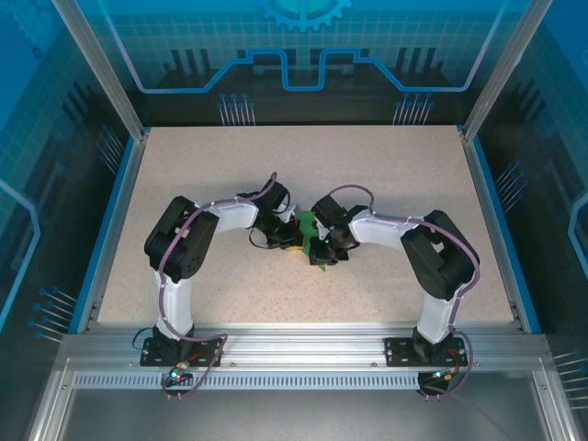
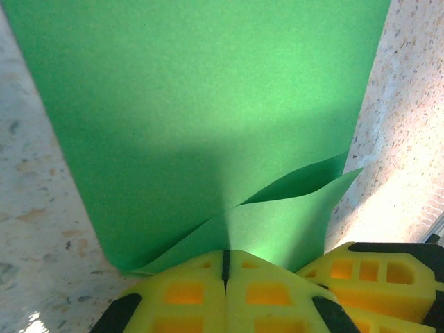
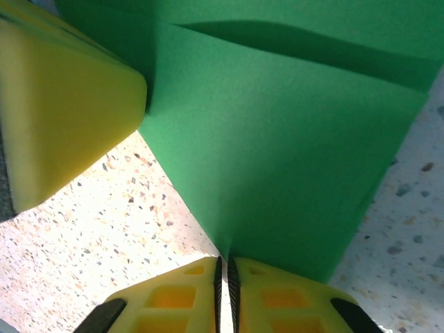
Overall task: Fold a paper plane with a square sheet of paper (fold left side to right side)
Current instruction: Third fold the triangle at the center of the table.
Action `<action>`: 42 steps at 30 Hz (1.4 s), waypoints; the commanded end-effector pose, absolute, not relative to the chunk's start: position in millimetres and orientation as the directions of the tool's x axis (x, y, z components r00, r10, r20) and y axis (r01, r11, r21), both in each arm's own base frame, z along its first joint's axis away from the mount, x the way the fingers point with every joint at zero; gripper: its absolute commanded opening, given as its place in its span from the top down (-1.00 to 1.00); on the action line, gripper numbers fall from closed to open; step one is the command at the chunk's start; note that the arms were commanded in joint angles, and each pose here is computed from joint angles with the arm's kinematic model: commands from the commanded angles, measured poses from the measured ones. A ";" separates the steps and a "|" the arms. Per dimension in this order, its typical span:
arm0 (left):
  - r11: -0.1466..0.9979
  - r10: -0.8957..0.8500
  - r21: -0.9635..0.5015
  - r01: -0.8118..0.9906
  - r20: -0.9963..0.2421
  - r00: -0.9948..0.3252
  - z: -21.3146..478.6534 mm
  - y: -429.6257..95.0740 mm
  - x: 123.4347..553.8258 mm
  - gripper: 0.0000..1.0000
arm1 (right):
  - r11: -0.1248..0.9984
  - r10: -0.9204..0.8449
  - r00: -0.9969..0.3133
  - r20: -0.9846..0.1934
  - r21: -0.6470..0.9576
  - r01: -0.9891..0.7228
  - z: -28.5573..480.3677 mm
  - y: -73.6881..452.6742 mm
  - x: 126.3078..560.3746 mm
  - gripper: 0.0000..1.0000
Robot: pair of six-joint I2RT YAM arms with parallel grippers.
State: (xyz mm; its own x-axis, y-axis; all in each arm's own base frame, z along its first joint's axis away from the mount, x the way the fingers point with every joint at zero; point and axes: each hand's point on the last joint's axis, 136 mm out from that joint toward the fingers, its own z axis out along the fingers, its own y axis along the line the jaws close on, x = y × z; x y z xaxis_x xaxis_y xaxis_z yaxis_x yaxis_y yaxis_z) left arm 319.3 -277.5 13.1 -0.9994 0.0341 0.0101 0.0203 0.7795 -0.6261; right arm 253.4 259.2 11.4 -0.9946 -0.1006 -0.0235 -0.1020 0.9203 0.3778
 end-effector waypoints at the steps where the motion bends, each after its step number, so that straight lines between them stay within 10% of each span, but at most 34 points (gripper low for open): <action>1: 0.861 0.017 -0.508 -0.036 0.100 -0.995 -19.5 -254.7 300.2 1.00 | 0.955 -0.061 -0.995 0.083 0.294 -0.034 -0.2 228.6 227.3 0.71; 19: 0.863 0.013 -0.504 -0.041 0.104 -0.994 -21.1 -255.9 303.2 1.00 | 0.954 -0.055 -0.991 0.125 0.299 -0.015 4.2 201.9 198.7 0.73; 28: 0.848 0.003 -0.527 -0.056 0.110 -0.994 -17.0 -260.4 304.7 1.00 | 0.859 -0.106 -0.993 -0.049 0.498 -0.116 52.8 245.8 232.5 0.72; 42: 0.832 0.012 -0.553 -0.037 0.085 -0.996 -4.3 -267.8 306.6 1.00 | 0.908 -0.060 -0.998 0.003 0.415 -0.053 10.0 250.5 265.6 0.73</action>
State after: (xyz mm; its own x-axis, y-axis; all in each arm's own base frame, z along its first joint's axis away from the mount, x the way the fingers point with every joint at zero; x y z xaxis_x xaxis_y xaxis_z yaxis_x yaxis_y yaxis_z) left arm 318.9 -279.4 14.0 -0.9992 0.0329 0.0242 0.0107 0.7828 -0.6222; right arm 261.2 258.8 17.5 -0.9957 -0.0899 -0.0217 -0.0902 0.8908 0.4453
